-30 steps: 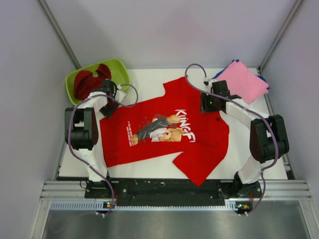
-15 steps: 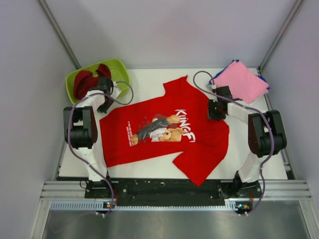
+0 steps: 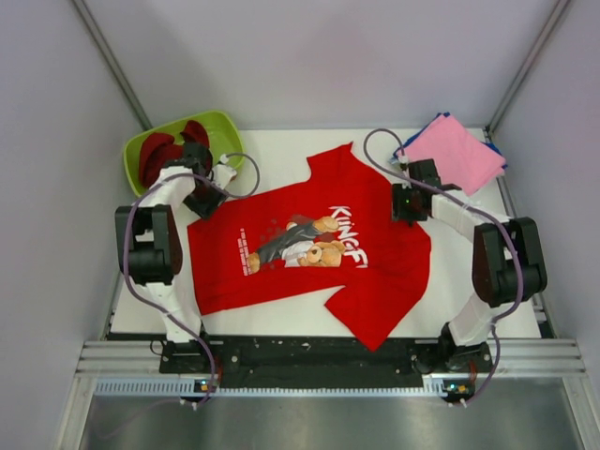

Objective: Fold and stack the t-shirts

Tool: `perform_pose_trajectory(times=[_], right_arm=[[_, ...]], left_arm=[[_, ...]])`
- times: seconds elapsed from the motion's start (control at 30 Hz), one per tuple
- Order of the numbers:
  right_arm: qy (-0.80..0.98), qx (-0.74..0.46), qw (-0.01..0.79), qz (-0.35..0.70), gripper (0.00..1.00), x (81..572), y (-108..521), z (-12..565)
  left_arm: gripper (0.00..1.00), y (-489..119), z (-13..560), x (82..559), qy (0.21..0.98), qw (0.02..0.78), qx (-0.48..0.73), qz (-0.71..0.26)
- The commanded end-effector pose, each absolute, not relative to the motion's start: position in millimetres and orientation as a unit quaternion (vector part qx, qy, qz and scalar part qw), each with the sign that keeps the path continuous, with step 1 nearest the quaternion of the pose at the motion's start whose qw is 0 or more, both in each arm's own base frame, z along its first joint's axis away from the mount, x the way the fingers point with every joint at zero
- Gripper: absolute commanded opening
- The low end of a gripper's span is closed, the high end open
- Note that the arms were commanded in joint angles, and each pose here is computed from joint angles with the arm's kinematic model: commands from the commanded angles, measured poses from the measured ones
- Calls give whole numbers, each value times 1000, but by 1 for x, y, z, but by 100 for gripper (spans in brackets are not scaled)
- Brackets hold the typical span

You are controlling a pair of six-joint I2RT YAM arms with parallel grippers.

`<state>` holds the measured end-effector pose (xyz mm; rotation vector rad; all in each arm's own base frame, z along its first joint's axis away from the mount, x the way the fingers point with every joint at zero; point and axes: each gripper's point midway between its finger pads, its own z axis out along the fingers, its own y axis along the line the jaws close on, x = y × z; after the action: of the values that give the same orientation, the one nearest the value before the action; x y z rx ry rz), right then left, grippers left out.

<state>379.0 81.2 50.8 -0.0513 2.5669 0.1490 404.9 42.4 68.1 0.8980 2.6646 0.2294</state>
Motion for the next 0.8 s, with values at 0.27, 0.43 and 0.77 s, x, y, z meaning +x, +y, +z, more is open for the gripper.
perform_pose_trajectory(times=[0.27,0.43,0.77], right_arm=[[958,-53,273,69,51,364,107,52],[964,-36,256,58,52,363,102,37],[973,10,226,49,52,358,80,14]], left_arm=[[43,46,37,385,945,91,308,65],[28,42,32,378,945,73,315,45],[0,83,81,423,933,130,279,187]])
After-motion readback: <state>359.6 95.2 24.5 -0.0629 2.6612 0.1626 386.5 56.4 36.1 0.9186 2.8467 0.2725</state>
